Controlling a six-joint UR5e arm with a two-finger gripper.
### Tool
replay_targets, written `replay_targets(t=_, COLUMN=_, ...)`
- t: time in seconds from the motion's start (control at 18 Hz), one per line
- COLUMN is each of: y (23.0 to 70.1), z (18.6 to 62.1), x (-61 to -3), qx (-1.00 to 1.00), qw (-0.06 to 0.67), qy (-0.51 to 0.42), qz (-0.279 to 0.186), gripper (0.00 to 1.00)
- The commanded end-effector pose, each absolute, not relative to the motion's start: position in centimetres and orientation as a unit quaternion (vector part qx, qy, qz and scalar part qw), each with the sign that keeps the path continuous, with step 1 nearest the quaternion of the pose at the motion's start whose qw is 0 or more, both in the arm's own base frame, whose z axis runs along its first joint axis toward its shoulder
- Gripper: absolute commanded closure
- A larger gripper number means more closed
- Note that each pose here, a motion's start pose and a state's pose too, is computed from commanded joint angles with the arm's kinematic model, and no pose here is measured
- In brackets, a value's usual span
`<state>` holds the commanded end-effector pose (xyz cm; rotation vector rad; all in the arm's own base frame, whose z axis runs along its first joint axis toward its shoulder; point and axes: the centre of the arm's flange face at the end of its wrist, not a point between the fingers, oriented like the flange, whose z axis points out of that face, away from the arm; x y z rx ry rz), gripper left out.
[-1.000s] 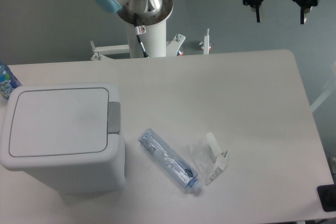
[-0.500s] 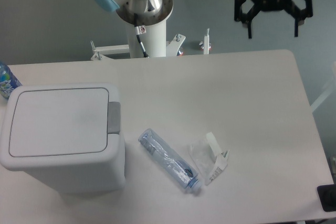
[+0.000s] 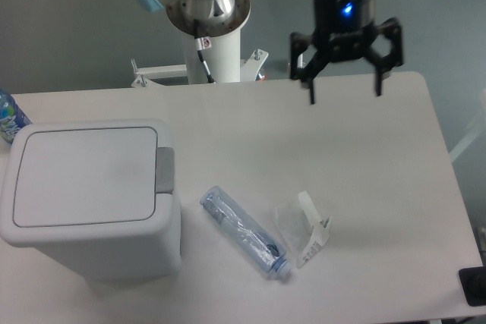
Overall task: Open the trash can
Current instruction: 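Move the open gripper down toward the grey tab on the trash can lid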
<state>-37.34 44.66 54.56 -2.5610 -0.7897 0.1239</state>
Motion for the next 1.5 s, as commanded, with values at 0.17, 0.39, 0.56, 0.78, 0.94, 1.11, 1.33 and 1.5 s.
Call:
replay_targets(t=0.17, y=46.0, z=54.0, x=-36.6, qx=-0.924, qw=0.243, qy=-0.295, qz=0.005, gripper=0.00)
replay_targets(t=0.39, y=48.4, z=52.4, x=-34.8, qx=-0.928, qw=0.246, qy=-0.279, qz=-0.035, gripper=0.00)
replay_targets(t=0.56, y=50.5, z=51.0, x=-33.4, qx=-0.930, qw=0.234, qy=-0.279, qz=-0.051, gripper=0.00)
replay_targets(t=0.78, y=51.4, z=50.6, x=-32.7, qx=-0.932, qw=0.232, qy=-0.274, qz=-0.058, gripper=0.00)
replay_targets(t=0.94, y=51.8, z=50.3, x=-32.2, qx=-0.931, qw=0.229, qy=-0.277, qz=-0.063, gripper=0.00)
replay_targets(t=1.11, y=52.7, z=49.6, x=-31.4, qx=-0.934, qw=0.223, qy=-0.271, qz=-0.069, gripper=0.00)
replay_targets(t=1.33, y=53.2, z=49.4, x=-30.7, qx=-0.936, qw=0.221, qy=-0.265, qz=-0.071, gripper=0.00)
replay_targets(t=1.5, y=53.5, z=49.2, x=-30.3, qx=-0.937, qw=0.220, qy=-0.261, qz=-0.072, gripper=0.00)
